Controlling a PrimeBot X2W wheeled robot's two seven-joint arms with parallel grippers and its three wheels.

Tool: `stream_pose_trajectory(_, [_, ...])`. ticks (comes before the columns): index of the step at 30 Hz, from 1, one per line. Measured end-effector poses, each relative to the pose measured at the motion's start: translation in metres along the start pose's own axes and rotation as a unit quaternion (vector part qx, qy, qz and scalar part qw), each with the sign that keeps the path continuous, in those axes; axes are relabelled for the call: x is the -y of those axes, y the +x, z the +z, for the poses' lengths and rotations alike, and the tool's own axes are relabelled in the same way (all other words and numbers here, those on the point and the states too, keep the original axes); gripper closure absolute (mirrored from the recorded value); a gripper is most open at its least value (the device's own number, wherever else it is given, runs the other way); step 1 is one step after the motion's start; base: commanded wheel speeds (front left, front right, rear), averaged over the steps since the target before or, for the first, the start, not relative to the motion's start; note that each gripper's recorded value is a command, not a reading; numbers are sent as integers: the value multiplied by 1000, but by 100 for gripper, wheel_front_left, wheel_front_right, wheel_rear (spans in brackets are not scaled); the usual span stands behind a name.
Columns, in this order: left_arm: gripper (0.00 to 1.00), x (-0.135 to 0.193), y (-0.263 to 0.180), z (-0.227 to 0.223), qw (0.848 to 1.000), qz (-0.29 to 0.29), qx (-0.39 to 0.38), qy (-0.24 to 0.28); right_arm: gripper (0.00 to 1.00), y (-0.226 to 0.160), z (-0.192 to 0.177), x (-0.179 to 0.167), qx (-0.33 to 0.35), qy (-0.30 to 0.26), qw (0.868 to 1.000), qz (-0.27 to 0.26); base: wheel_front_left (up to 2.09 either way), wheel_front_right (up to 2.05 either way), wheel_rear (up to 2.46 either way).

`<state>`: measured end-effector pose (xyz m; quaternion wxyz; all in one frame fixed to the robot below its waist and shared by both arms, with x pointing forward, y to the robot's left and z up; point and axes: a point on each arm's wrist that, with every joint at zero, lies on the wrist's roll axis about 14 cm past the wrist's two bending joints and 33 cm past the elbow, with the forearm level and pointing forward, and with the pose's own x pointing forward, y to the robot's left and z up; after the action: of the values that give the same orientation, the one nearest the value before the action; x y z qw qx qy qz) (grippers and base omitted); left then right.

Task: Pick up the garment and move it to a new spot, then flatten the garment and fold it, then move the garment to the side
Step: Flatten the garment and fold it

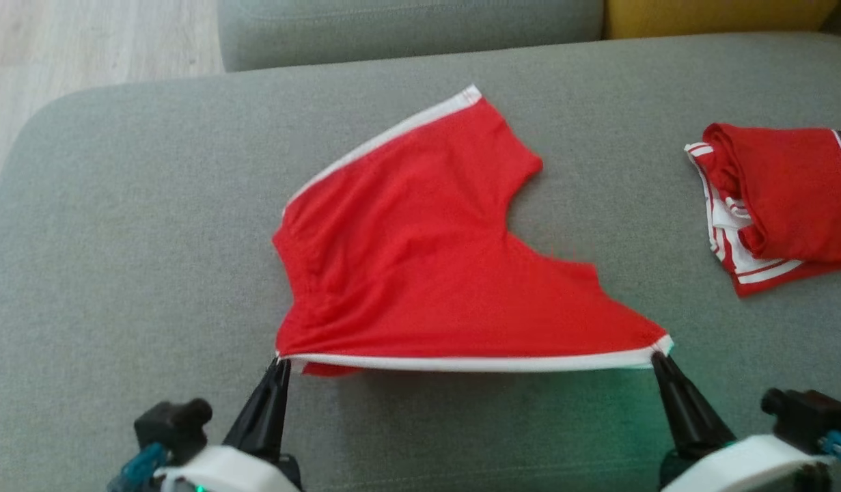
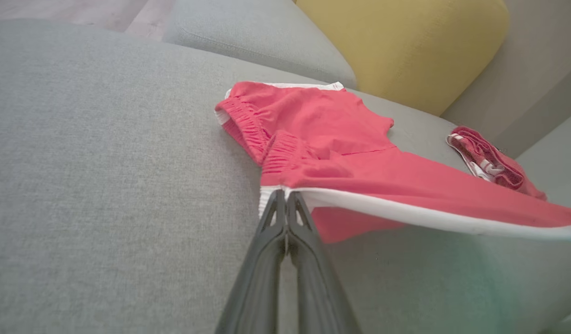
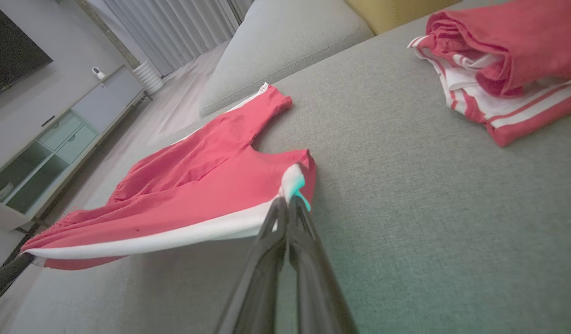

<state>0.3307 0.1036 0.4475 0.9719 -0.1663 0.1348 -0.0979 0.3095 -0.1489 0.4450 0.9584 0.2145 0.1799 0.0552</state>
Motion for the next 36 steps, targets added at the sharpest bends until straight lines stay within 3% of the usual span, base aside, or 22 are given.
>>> stream_pose_trajectory(5, [100,4,-11,8,1000,-3,-7,2,100,-9,14,-4,-5,-23,1000,2,0,0,0])
stream_pose_trajectory(10, [100,1,-2,9,1000,-5,-24,8,100,10,27,-10,5,-30,999,13,0,0,0])
stream_pose_trajectory(18, [100,-5,61,33,1000,-27,-6,9,100,100,60,-35,18,-63,996,63,0,0,0])
stream_pose_trajectory(23, [100,-17,100,34,999,-32,-8,5,100,164,74,-33,14,-92,993,75,0,0,0])
stream_pose_trajectory(31, [100,-36,145,41,1000,-22,1,-2,100,251,73,-50,-7,-112,988,105,0,0,0])
stream_pose_trajectory(36, [100,-47,156,33,1000,-12,-17,-3,100,278,55,-59,-32,-112,987,113,0,0,0])
